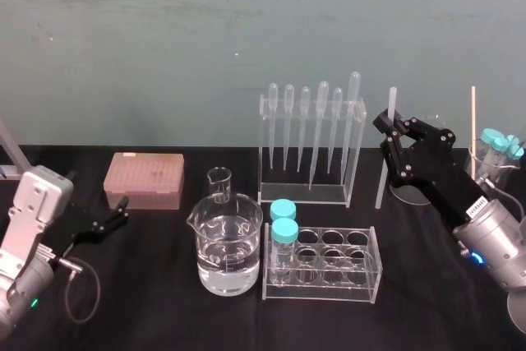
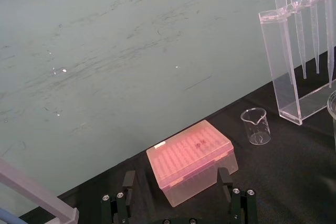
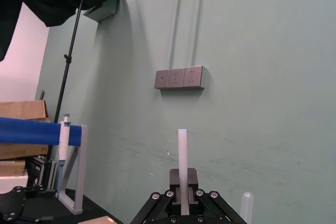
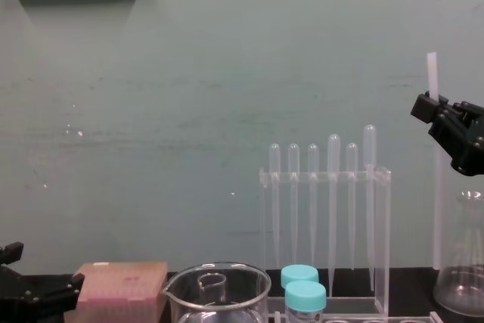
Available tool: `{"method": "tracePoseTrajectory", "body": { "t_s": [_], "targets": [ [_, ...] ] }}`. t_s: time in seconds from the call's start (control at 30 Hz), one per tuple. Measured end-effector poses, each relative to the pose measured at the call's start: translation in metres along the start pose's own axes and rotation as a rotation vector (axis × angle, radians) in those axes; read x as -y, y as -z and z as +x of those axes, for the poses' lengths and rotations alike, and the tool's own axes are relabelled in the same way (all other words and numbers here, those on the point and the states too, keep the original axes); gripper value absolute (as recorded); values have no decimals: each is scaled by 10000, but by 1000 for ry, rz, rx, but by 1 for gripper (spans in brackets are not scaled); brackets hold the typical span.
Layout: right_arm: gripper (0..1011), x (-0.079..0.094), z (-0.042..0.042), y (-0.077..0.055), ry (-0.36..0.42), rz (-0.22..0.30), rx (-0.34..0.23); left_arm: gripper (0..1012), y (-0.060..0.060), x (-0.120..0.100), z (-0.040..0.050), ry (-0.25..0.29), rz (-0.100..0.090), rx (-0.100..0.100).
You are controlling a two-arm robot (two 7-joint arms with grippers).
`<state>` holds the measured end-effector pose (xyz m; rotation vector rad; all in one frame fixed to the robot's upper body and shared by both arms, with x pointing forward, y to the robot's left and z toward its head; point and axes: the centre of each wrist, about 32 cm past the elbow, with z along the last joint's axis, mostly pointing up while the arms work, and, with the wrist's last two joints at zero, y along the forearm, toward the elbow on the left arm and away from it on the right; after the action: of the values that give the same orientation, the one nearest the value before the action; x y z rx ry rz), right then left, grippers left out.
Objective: Pick up the stirring rod with one hand, then place it down.
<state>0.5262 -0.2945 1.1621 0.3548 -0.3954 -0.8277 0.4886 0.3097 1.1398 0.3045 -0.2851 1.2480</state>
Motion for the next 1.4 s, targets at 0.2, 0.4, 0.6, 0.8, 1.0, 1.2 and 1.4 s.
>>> {"method": "tracePoseTrajectory", "body": {
  "t_s": [0.2, 0.4, 0.6, 0.8, 1.0, 1.2, 1.4],
  "targets": [
    [70, 0, 0, 0, 0, 0, 0, 1000, 0, 0, 0, 0, 0, 0],
    [69, 0, 0, 0, 0, 0, 0, 1000, 0, 0, 0, 0, 0, 0],
    [70, 0, 0, 0, 0, 0, 0, 1000, 0, 0, 0, 0, 0, 0],
    [69, 0, 0, 0, 0, 0, 0, 1000, 0, 0, 0, 0, 0, 0],
    [70, 0, 0, 0, 0, 0, 0, 1000, 0, 0, 0, 0, 0, 0],
    [69, 0, 0, 0, 0, 0, 0, 1000, 0, 0, 0, 0, 0, 0],
    [70, 0, 0, 0, 0, 0, 0, 1000, 0, 0, 0, 0, 0, 0]
  ]
}}
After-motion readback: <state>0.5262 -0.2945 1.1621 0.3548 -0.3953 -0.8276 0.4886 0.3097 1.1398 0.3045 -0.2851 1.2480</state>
